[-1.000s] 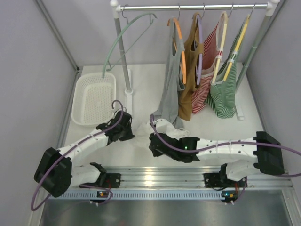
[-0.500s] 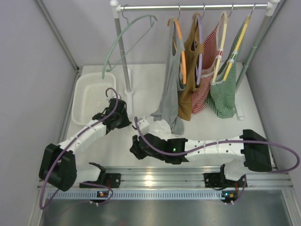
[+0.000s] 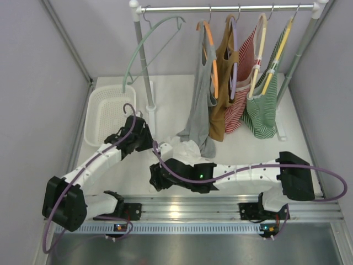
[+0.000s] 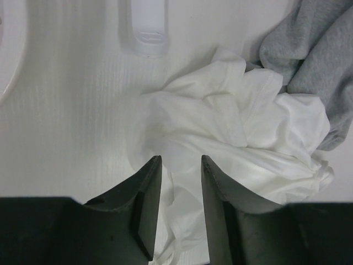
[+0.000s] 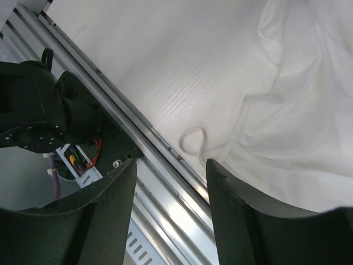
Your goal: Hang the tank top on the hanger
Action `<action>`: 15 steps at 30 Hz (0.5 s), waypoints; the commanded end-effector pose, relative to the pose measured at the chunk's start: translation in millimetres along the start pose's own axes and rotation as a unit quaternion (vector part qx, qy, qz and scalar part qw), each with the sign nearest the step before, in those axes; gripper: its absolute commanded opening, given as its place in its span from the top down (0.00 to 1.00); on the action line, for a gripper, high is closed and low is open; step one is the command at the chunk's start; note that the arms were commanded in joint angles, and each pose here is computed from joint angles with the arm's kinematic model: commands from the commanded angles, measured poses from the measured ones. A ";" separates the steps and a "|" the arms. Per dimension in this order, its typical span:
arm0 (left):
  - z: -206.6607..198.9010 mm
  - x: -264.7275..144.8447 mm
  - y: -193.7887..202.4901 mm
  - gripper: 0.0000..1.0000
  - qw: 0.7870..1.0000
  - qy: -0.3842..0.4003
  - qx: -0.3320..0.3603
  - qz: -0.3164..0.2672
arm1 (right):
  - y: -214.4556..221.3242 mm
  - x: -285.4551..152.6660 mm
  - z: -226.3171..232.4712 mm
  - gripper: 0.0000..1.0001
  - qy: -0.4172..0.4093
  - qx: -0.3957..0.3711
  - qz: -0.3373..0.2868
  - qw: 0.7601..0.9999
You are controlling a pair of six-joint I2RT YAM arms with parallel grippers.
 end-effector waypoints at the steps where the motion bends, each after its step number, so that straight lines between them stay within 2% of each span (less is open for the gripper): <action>1: -2.3 -16.9 0.7 0.60 1.000 0.018 0.016 0.004 | -18.6 -14.9 3.1 0.46 0.002 0.002 -0.024 1.000; 6: -4.5 -42.8 13.6 0.58 0.997 0.054 0.042 0.025 | -18.8 -31.1 -15.9 0.45 0.025 0.016 -0.031 0.999; 7: -9.1 -49.4 19.7 0.50 0.995 0.074 0.047 0.039 | -19.0 -34.6 -19.1 0.45 0.030 0.017 -0.033 0.999; 8: -14.9 -61.7 19.2 0.46 0.993 0.100 0.056 0.032 | -19.9 -37.4 -26.5 0.45 0.044 0.024 -0.037 0.998; 9: -23.5 -78.9 20.1 0.42 0.988 0.136 0.066 0.026 | -20.4 -45.4 -34.7 0.45 0.055 0.028 -0.042 0.997; 10: -27.9 -82.0 23.2 0.42 0.986 0.148 0.068 0.035 | -19.9 -50.1 -36.7 0.45 0.055 0.029 -0.043 0.997; 15: -67.0 -153.4 13.7 0.38 0.952 0.281 0.119 -0.006 | -19.6 -70.2 -64.9 0.44 0.086 0.043 -0.053 0.994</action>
Point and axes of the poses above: each gripper's point midway between its finger pads, its own x axis out along the fingers, its own z axis along the line the jaws close on, y = z × x, the point moved 1 cm from there along -x, back along the fingers, and after that the axes turned 10 degrees about -x, right-handed, at the moved point
